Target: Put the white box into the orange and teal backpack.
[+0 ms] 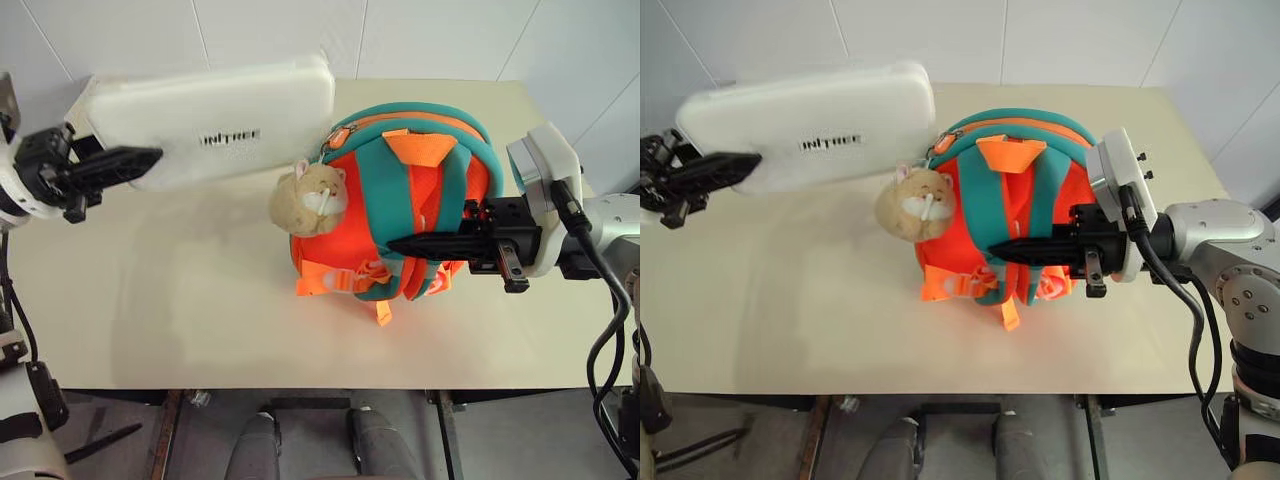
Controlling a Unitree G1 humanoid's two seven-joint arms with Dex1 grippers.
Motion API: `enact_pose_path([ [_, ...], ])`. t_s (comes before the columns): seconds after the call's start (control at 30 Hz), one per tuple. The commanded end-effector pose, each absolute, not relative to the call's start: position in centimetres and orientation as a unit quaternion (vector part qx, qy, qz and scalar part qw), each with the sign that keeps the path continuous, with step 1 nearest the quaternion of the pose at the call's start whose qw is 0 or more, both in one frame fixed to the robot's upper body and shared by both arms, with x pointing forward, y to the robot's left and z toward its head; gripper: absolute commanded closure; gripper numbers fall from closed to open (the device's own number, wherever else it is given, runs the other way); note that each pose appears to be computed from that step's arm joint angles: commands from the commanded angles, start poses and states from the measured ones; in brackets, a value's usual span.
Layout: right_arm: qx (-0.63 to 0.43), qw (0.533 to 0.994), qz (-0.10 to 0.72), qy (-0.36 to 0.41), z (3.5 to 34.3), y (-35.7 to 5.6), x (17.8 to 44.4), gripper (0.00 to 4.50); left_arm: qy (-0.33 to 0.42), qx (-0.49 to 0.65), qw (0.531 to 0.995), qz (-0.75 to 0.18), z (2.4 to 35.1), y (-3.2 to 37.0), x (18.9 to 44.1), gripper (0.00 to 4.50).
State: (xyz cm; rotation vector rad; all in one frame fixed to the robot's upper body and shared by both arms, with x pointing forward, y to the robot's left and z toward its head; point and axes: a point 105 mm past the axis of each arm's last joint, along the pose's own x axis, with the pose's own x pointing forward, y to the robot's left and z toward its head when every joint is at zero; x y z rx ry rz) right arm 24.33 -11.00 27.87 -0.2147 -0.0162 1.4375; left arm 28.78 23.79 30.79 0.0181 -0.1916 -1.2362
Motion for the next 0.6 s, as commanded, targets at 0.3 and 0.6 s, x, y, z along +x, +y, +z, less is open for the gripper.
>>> enact_pose_path([
  [0.3, -0.114, 0.743, 0.66, -0.022, 28.1, -10.7, 24.3, 4.5, -0.032, 0.084, 0.78, -0.619, 29.5, 22.0, 28.9, 3.25],
  [0.6, -0.119, 0.739, 0.662, -0.024, 27.7, -10.2, 24.7, 4.5, 0.015, 0.179, 0.749, -0.638, 29.7, 19.4, 30.5, 3.25],
])
